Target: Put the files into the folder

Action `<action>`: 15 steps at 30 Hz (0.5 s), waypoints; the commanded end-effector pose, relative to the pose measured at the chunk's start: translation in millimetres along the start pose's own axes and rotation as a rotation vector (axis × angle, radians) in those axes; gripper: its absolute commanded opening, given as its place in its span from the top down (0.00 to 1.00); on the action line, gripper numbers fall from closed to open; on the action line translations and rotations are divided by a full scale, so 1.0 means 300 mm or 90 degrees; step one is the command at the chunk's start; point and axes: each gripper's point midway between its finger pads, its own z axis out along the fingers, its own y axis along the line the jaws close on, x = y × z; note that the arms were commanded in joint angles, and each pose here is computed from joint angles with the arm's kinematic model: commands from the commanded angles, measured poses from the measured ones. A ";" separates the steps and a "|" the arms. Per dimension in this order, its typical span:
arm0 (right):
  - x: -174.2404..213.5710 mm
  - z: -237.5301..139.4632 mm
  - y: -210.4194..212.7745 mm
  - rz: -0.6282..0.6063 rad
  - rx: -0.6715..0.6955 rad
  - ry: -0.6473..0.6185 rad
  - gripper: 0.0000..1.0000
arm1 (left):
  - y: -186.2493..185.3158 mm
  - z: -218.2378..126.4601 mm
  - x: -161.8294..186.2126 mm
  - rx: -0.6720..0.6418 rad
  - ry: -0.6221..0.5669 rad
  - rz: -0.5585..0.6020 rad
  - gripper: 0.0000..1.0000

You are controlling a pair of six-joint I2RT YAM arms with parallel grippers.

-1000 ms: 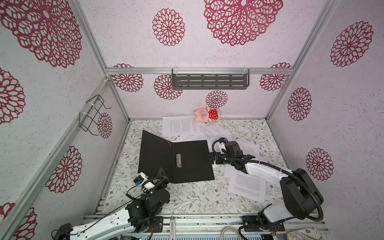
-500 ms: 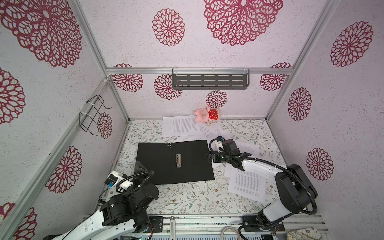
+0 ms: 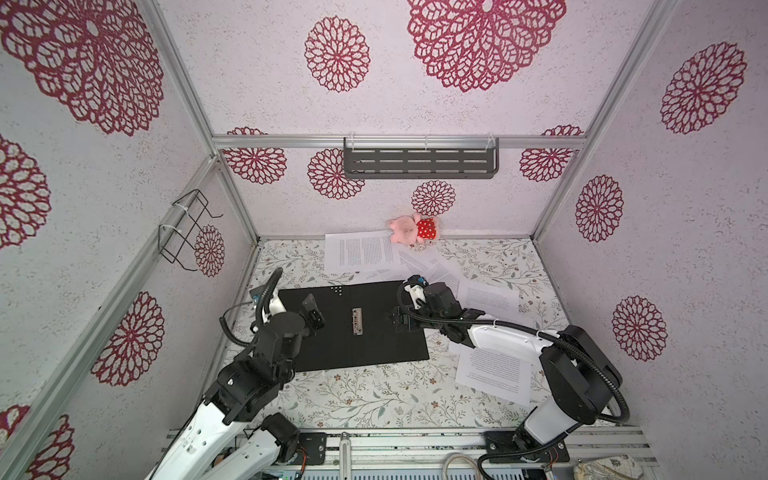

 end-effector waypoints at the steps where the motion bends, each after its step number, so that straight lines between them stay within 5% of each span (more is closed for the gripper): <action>1: -0.089 0.024 0.160 -0.022 -0.104 -0.064 0.01 | -0.170 0.043 0.103 0.197 0.186 0.007 0.01; 8: -0.139 0.053 0.226 -0.009 -0.175 -0.151 0.01 | -0.060 0.187 0.167 0.254 0.311 -0.217 0.01; 12: -0.105 0.140 0.156 0.031 -0.085 -0.089 0.01 | 0.066 0.291 0.271 0.230 0.375 -0.343 0.01; 15: -0.059 0.174 0.140 0.030 -0.065 -0.056 0.06 | 0.124 0.325 0.357 0.188 0.428 -0.356 0.01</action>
